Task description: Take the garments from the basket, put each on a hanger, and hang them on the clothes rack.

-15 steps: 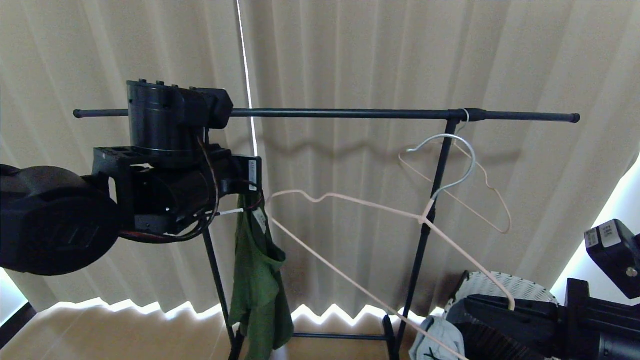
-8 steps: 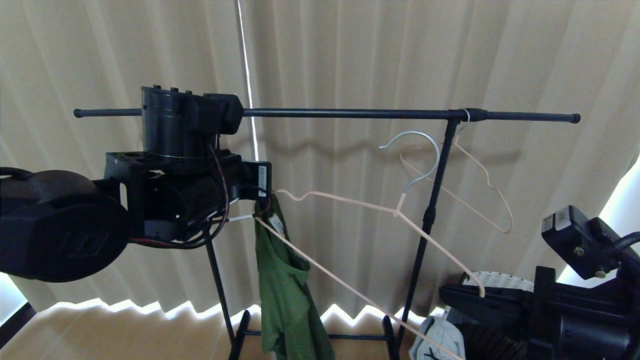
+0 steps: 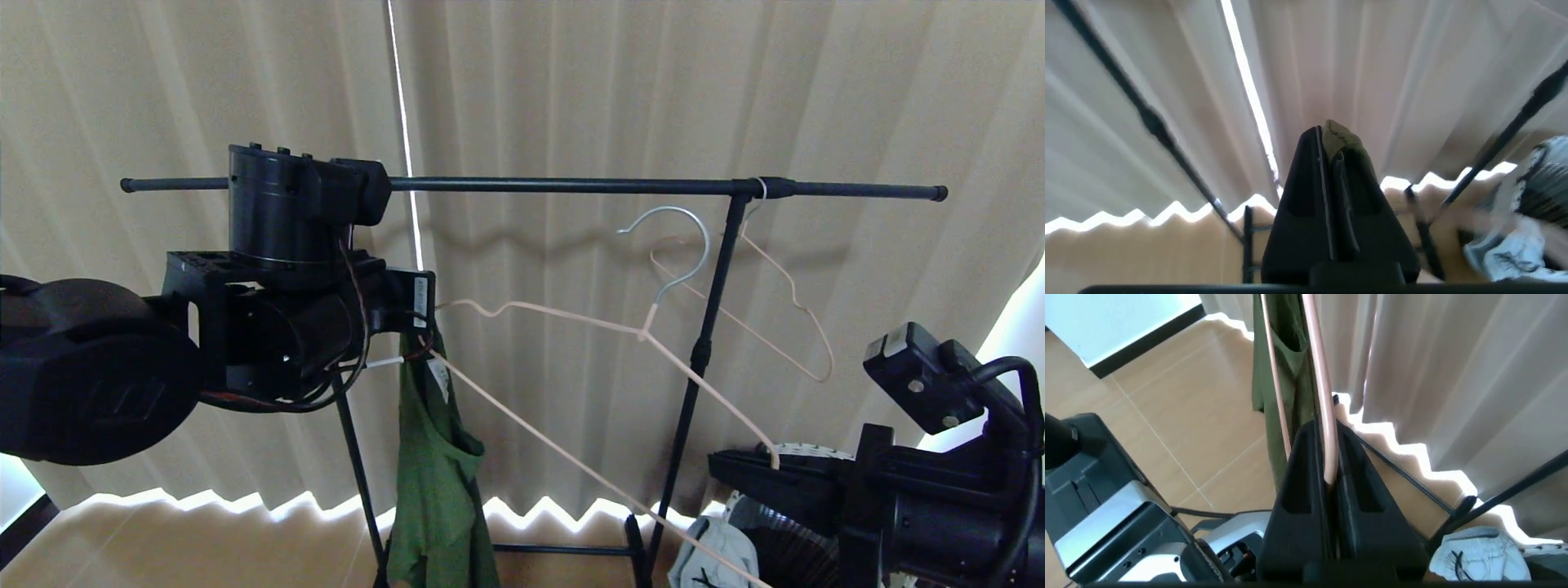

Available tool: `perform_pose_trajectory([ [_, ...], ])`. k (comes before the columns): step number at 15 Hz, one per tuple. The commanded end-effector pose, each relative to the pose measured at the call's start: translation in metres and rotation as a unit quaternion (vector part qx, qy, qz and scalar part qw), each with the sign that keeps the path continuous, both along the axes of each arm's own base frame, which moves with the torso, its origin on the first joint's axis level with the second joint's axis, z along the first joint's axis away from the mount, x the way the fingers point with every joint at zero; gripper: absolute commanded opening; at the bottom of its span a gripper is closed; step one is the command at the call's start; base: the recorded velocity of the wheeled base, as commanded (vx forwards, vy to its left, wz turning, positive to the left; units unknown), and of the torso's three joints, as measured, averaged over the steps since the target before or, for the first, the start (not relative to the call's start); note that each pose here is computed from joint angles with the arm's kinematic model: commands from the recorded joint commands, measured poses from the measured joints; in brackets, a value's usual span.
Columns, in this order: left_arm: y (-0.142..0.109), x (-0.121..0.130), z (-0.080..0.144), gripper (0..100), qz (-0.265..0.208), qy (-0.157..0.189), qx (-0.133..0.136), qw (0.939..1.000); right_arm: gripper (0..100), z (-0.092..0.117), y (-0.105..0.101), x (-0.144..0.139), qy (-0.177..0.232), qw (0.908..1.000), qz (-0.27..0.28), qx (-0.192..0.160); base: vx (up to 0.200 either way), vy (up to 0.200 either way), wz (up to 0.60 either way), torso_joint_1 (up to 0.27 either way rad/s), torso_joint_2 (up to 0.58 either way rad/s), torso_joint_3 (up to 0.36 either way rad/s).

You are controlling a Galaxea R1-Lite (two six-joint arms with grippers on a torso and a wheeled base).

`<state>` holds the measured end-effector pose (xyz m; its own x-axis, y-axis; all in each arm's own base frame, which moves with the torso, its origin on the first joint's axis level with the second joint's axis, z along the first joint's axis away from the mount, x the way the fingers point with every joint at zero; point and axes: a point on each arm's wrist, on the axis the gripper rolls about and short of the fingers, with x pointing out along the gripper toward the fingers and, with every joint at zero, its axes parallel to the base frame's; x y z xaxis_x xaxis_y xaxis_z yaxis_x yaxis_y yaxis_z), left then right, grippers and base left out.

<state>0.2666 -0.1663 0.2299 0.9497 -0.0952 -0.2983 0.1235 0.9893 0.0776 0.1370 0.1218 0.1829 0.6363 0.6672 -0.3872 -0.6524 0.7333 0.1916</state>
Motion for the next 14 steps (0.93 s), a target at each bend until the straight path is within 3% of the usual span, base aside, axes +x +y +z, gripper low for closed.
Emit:
perform_pose_trajectory([
  [1,0.001,-0.001,0.001,0,0.002,-0.001,0.0,1.0,0,0.002,0.0,0.001,-0.004,1.0,-0.001,0.003,0.0,0.0,0.0,0.0,0.0,0.0],
  [14,-0.001,-0.012,0.008,0,-0.01,-0.011,-0.007,0.9999,0,-0.012,0.021,0.024,0.02,0.9997,-0.005,-0.011,0.0,0.0,0.0,0.0,0.0,0.0],
])
